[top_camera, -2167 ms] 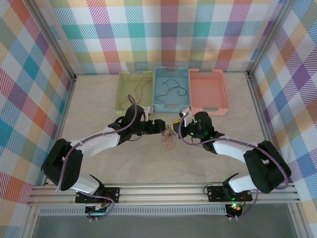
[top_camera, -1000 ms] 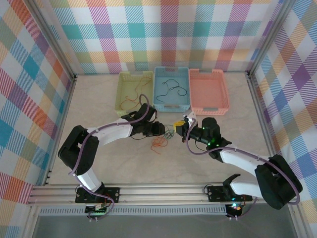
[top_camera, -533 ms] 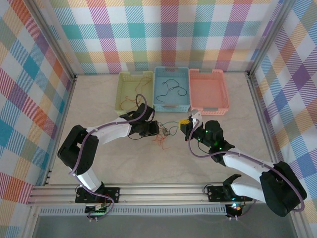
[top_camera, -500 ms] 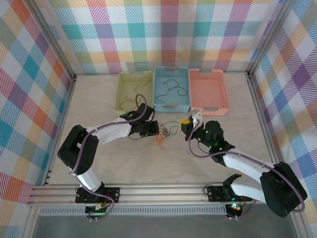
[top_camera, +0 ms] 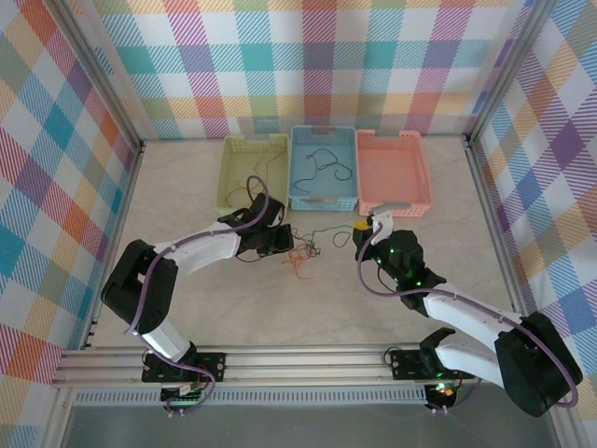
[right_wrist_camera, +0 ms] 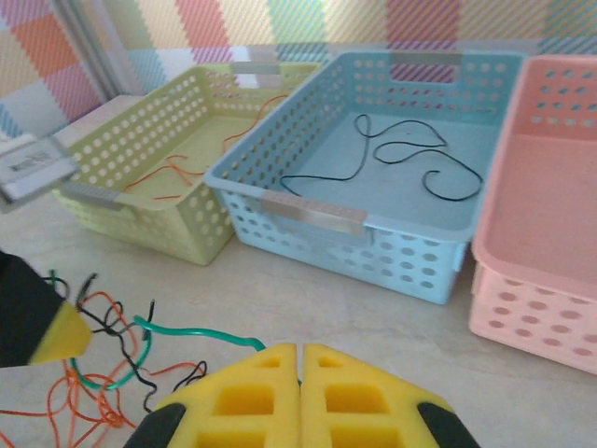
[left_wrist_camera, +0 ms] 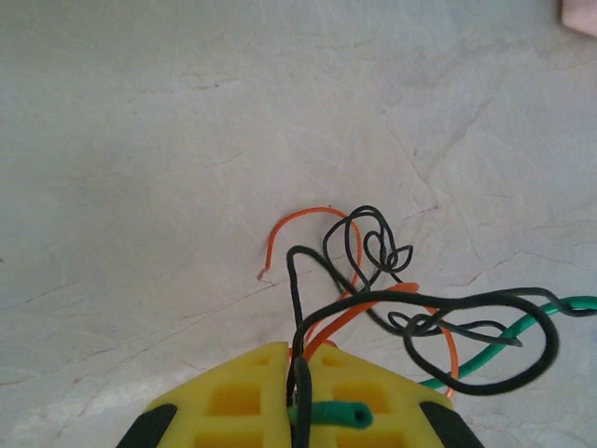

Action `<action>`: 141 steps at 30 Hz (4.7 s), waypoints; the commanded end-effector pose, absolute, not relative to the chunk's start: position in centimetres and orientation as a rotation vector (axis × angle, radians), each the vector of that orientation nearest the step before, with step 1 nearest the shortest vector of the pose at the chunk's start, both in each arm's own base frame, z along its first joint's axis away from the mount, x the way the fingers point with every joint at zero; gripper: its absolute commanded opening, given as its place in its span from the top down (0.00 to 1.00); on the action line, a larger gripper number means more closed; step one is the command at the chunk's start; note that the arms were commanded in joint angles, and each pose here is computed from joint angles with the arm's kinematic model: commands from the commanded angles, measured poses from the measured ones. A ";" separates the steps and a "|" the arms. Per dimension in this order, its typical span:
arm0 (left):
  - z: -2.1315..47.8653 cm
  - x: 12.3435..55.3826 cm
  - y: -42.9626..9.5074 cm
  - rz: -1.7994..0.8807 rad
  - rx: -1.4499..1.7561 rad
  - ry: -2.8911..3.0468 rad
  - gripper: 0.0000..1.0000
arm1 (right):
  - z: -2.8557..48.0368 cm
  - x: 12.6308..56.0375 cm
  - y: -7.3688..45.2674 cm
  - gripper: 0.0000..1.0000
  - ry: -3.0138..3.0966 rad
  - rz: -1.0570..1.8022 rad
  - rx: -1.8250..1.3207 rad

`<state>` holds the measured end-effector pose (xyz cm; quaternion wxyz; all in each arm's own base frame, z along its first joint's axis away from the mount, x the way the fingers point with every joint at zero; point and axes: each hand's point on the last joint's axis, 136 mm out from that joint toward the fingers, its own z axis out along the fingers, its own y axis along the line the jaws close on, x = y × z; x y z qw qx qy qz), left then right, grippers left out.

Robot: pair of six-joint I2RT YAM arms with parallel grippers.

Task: Untangle the cables

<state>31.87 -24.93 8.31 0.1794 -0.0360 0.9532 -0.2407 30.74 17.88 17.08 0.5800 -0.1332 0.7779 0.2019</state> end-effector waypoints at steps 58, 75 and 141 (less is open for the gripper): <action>13.7 32.6 -20.6 -0.862 -0.292 2.407 1.00 | 13.6 33.3 20.5 0.43 2.040 0.642 -0.346; 15.0 32.2 -21.4 -0.945 -0.247 2.370 1.00 | 10.6 35.0 17.1 0.64 2.216 0.382 -0.194; 14.6 32.3 -13.6 -0.619 -0.560 2.193 1.00 | 16.4 32.1 22.6 0.39 2.005 0.909 -0.292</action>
